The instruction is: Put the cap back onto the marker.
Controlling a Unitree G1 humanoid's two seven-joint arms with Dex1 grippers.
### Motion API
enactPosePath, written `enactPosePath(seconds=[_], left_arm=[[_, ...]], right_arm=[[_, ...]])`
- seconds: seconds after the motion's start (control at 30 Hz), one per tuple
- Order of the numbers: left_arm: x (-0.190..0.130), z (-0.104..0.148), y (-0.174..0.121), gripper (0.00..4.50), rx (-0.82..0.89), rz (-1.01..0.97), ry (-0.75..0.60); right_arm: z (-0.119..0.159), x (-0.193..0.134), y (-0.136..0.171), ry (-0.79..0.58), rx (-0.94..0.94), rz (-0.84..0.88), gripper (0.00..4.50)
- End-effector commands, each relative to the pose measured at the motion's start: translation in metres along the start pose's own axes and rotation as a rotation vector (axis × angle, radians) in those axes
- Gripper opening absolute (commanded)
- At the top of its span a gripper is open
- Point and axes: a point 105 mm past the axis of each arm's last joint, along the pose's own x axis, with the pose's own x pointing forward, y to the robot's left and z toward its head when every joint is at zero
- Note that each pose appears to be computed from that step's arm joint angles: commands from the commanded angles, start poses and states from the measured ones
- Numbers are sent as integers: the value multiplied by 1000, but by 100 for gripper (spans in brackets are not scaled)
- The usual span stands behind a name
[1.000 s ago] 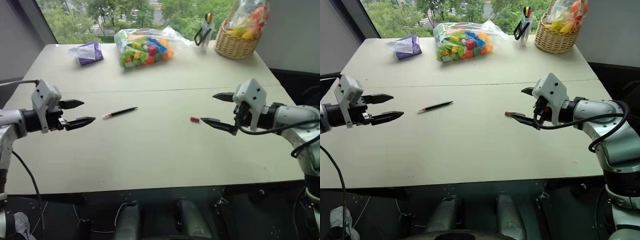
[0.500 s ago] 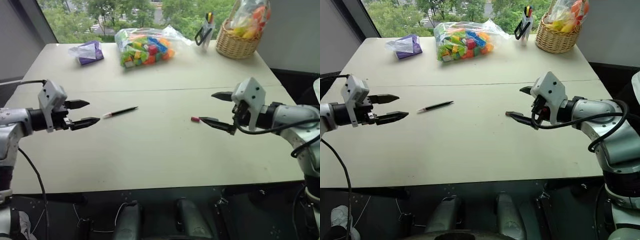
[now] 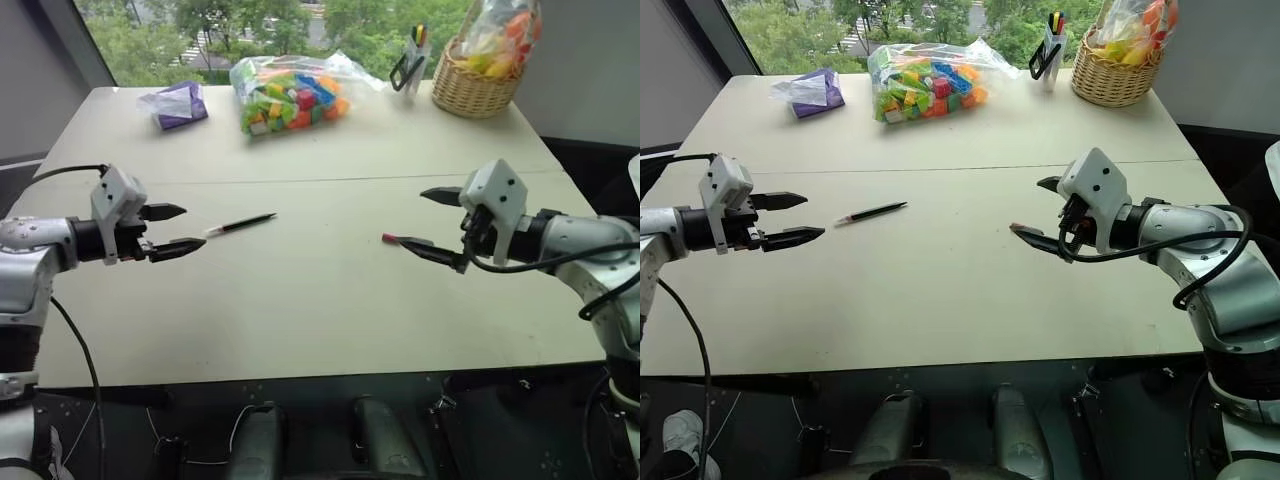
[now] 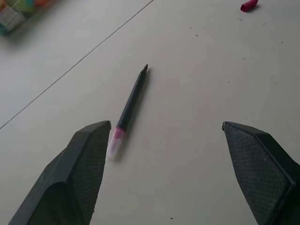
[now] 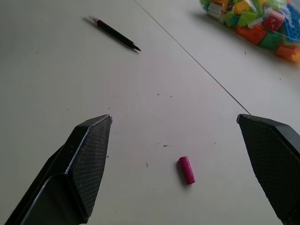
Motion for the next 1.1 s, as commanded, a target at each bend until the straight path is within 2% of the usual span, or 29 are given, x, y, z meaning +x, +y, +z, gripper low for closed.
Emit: enactPosePath(seconds=[0.03,0.23,0.5,0.8,1.1], left_arm=[[7,2,11,398,52,32,-17],[41,0,30,398,117,68,-44],[88,-1,28,398,164,-1,-10],[110,-25,16,398,148,-49,106],[111,-48,12,398,93,-57,213]], right_arm=[[13,-1,3,-45,-33,-7,441],[10,-2,5,-45,-33,-37,441],[8,-8,9,-45,-30,-98,441],[6,-14,13,-40,-17,-151,441],[7,-17,12,-39,-20,-180,441]])
